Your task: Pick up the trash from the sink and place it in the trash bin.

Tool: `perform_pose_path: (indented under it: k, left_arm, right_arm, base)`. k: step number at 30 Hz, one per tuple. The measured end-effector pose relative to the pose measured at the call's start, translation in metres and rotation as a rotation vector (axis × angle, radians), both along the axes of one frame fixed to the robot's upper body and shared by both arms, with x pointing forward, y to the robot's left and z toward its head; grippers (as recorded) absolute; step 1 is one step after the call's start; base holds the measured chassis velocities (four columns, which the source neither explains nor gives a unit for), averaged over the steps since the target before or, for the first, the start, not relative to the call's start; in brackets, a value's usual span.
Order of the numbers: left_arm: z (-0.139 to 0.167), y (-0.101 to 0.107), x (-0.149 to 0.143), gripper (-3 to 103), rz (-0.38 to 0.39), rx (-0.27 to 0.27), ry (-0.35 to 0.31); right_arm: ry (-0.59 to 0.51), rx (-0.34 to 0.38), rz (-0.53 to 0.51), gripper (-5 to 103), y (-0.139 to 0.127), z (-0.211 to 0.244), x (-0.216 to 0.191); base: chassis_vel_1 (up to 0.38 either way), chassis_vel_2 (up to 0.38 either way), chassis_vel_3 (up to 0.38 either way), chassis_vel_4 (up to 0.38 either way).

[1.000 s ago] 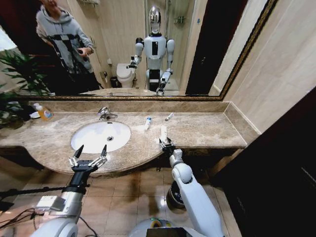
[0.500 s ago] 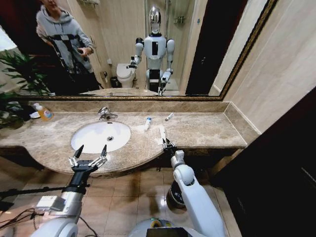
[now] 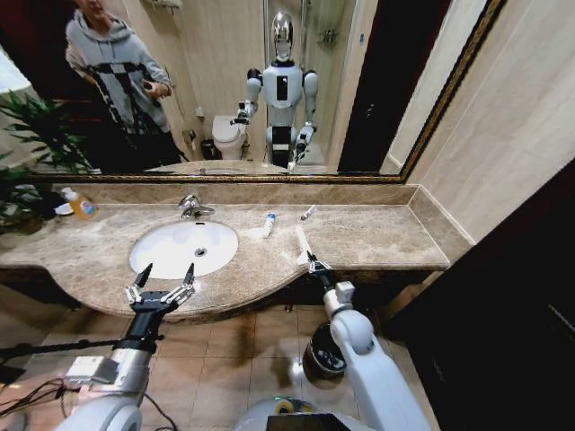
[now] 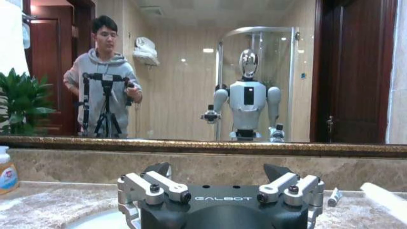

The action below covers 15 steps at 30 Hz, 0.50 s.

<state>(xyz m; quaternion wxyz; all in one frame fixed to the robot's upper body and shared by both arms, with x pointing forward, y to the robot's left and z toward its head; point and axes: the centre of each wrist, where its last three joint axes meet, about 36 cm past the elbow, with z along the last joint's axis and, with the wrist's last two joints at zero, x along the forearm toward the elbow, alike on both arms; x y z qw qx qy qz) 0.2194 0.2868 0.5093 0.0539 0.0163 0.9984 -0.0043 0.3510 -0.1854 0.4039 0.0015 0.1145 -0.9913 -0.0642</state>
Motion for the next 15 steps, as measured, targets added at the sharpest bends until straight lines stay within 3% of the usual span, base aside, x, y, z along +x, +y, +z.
perform_pose_path:
  k: [9,15]
  left_arm:
    - [0.000,0.000,0.000,100,0.000,0.000,0.000]
    - [0.000,0.000,0.000,100,0.000,0.000,0.000]
  right_arm:
    - [-0.048,-0.041,-0.068,0,-0.008,-0.022,-0.054]
    - [0.040,-0.072,-0.142,0,-0.013,-0.063,-0.100]
  base:
    - [0.000,0.000,0.000,0.000]
    - [0.000,0.000,0.000,0.000]
